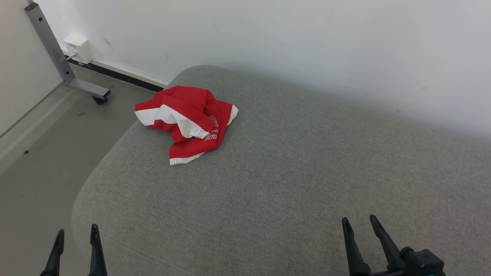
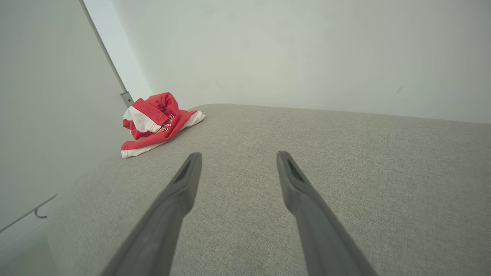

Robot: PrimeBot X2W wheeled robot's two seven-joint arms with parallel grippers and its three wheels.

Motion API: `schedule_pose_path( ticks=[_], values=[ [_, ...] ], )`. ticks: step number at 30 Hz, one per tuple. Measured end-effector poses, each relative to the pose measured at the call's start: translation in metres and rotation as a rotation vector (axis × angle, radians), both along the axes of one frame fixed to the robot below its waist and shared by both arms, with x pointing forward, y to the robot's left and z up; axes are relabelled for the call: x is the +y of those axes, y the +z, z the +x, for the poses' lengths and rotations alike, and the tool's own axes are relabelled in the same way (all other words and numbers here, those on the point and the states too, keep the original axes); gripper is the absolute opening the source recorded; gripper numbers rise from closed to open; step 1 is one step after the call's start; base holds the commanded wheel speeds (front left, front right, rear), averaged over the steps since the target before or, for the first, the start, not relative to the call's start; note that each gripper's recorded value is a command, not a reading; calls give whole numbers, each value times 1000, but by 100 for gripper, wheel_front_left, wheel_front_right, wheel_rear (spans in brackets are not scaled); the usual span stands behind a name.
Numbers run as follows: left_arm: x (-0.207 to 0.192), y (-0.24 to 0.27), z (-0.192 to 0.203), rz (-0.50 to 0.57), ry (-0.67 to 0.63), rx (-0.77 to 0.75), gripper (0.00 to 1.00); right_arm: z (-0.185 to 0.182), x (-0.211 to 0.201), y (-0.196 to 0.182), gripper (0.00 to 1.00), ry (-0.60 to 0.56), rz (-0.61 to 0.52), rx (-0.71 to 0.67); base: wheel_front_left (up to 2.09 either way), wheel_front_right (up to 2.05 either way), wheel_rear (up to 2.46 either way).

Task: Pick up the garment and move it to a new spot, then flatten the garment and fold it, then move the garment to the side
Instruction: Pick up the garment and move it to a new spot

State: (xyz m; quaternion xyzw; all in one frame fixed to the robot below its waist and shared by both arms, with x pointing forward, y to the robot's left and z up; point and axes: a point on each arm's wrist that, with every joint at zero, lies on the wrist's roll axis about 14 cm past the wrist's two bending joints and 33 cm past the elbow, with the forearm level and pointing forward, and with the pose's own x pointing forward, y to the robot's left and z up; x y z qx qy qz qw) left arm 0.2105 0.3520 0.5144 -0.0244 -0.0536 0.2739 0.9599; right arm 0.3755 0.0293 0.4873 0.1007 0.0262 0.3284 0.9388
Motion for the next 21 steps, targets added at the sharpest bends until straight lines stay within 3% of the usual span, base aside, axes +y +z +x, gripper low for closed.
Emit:
schedule_pose_path(
  ticks=[6,16,21],
  values=[
    [1,14,29,24,-58,-10,100,13,-5,4,100,-23,-2,-19,0,0,0],
    [28,106,136,177,-128,-159,100,52,-31,2,100,-102,-29,-39,0,0,0],
    [34,124,177,199,-146,-178,100,69,-50,2,100,-150,-39,-59,0,0,0]
  ],
)
